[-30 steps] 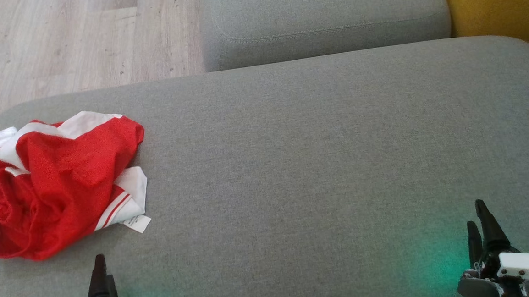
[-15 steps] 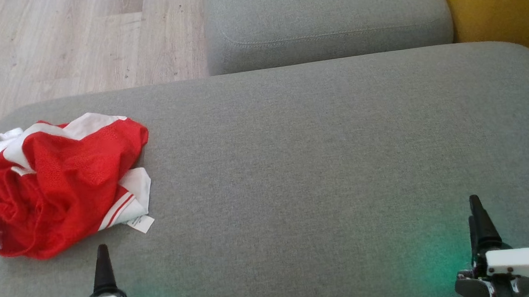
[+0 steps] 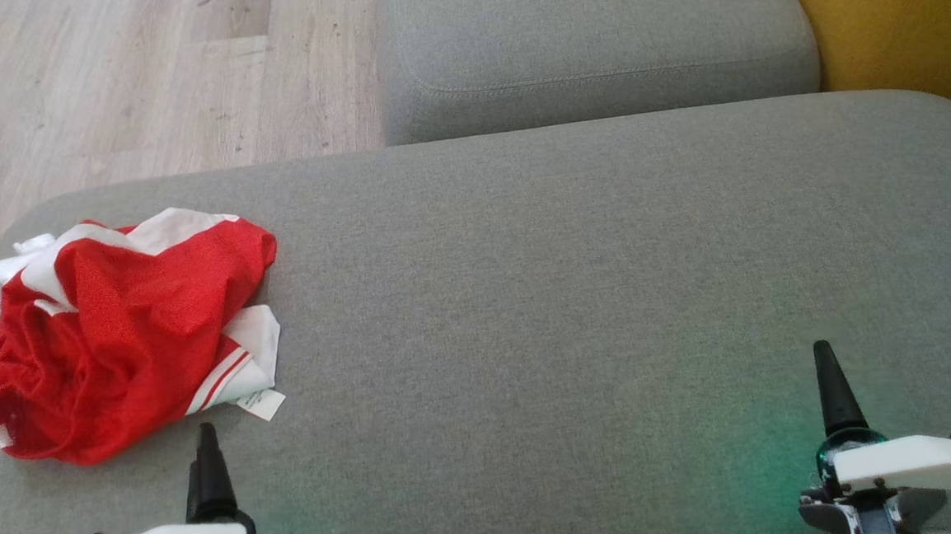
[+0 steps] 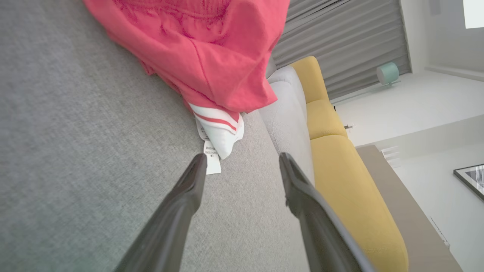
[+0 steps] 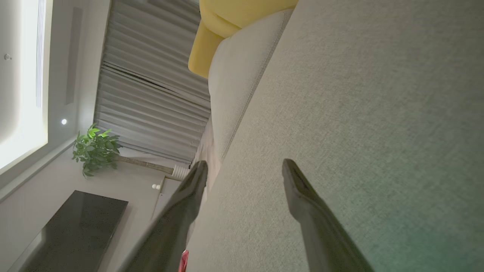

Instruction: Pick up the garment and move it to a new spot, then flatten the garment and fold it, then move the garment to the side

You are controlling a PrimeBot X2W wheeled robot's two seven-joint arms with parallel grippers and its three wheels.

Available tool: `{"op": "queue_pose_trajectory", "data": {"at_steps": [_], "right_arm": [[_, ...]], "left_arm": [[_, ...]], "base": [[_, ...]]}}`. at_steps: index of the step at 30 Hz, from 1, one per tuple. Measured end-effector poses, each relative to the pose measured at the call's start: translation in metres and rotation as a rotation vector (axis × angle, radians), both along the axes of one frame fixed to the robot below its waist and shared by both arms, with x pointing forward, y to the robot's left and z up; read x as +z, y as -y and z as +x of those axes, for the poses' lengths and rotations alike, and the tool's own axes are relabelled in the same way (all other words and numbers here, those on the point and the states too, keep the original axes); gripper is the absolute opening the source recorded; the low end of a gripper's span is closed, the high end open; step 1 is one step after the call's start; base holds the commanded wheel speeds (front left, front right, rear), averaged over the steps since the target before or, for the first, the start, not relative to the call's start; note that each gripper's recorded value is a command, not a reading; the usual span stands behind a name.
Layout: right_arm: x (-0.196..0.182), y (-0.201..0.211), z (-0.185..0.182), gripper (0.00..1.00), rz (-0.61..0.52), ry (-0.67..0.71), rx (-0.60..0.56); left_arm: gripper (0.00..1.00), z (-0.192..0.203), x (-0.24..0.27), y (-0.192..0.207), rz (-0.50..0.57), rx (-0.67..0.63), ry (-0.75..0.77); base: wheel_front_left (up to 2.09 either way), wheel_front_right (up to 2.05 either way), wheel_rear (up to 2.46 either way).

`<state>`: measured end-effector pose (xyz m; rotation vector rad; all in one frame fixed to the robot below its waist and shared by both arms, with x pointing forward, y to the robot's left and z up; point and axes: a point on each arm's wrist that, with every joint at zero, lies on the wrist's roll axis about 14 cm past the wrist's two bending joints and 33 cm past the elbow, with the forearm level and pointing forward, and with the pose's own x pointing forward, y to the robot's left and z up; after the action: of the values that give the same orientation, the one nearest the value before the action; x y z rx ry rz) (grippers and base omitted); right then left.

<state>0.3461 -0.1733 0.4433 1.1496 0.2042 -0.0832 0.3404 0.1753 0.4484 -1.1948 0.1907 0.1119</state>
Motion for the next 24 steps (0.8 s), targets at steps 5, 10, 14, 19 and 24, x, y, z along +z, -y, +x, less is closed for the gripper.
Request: {"op": "queue_pose_trajectory", "data": {"at_steps": [5,10,14,19,24], "right_arm": [[0.005,-0.006,0.001,1.00,-0.070,0.021,0.030],[0.012,-0.013,0.001,1.00,-0.151,0.051,0.063],[0.015,-0.017,0.000,1.00,-0.199,0.066,0.082],[0.013,-0.019,-0.005,1.00,-0.264,0.069,0.099],[0.020,-0.023,-0.003,1.00,-0.322,0.101,0.112]], "left_arm": [[1.00,-0.001,0.005,0.004,0.066,-0.019,0.019],[1.00,-0.005,0.009,0.009,0.155,-0.043,0.038],[1.00,-0.006,0.013,0.010,0.203,-0.049,0.049],[1.00,-0.006,0.017,0.013,0.264,-0.065,0.068],[1.00,-0.006,0.023,0.016,0.339,-0.073,0.087]], "base": [[0.00,0.00,0.00],[0.00,0.00,0.00],[0.00,0.00,0.00],[0.00,0.00,0.00],[0.00,0.00,0.00]]}}
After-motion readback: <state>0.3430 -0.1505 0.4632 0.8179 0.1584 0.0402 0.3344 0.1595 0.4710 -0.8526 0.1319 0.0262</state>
